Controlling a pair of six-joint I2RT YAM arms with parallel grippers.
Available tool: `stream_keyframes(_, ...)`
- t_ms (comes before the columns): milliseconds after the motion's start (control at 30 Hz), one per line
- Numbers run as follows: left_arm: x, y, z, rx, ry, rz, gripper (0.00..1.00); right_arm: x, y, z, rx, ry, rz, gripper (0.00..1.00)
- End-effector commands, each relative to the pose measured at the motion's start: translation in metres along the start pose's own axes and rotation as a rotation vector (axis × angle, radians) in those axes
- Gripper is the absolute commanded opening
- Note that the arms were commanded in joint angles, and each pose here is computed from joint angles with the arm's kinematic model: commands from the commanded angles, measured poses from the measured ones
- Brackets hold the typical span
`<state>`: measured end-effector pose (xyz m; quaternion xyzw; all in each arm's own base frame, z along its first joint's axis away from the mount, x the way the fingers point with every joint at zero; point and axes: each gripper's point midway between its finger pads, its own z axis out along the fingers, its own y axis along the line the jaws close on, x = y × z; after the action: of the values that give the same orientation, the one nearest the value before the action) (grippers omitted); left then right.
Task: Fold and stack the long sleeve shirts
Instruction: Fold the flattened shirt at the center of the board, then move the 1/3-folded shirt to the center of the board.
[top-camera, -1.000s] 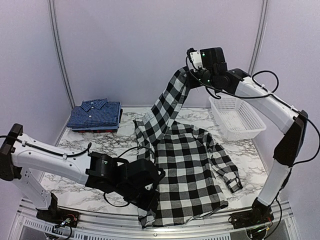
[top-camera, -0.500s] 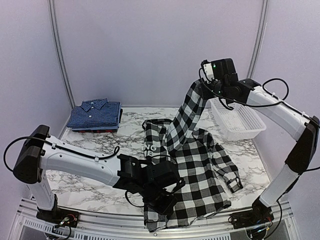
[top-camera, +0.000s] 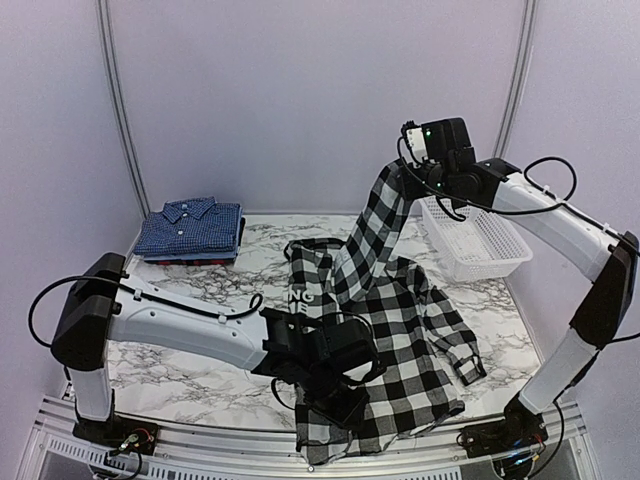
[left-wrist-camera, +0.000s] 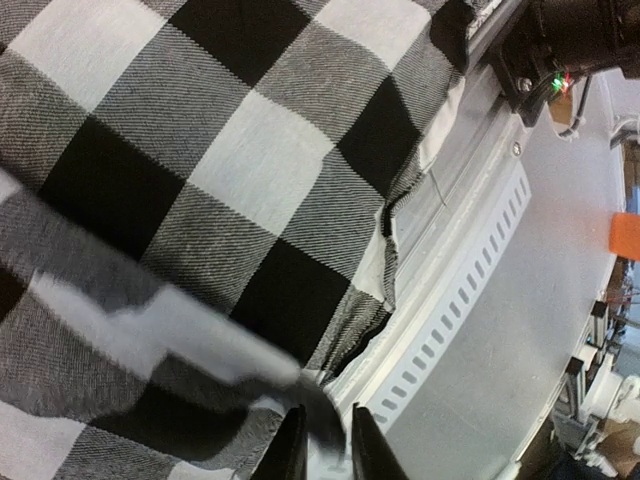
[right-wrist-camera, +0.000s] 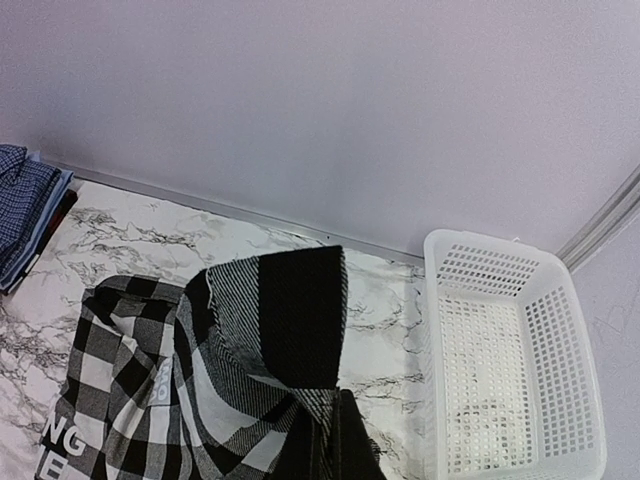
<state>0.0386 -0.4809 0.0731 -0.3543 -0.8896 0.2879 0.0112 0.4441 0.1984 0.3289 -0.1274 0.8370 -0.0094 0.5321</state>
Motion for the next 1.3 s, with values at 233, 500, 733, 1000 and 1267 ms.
stream_keyframes(233,-0.055,0.008,-0.064,-0.016,-0.2,-0.008,0.45,-0.012,-0.017,-0.026,0.024,-0.055,0.078,0.0)
stream_keyframes(500,-0.13,0.105,-0.162,-0.154,-0.491,-0.169,0.34,-0.01,-0.015,-0.027,0.004,-0.069,0.108,0.0)
stream_keyframes(733,-0.19,0.191,-0.186,-0.239,-0.585,-0.265,0.22,-0.015,-0.012,-0.04,-0.042,-0.091,0.147,0.0)
stream_keyframes(1000,-0.257,0.287,-0.175,-0.272,-0.638,-0.394,0.13,-0.009,-0.006,-0.055,-0.111,-0.097,0.192,0.0)
stream_keyframes(1267,-0.271,0.372,-0.127,-0.214,-0.576,-0.519,0.0,0.001,-0.015,-0.049,-0.041,-0.095,0.172,0.0)
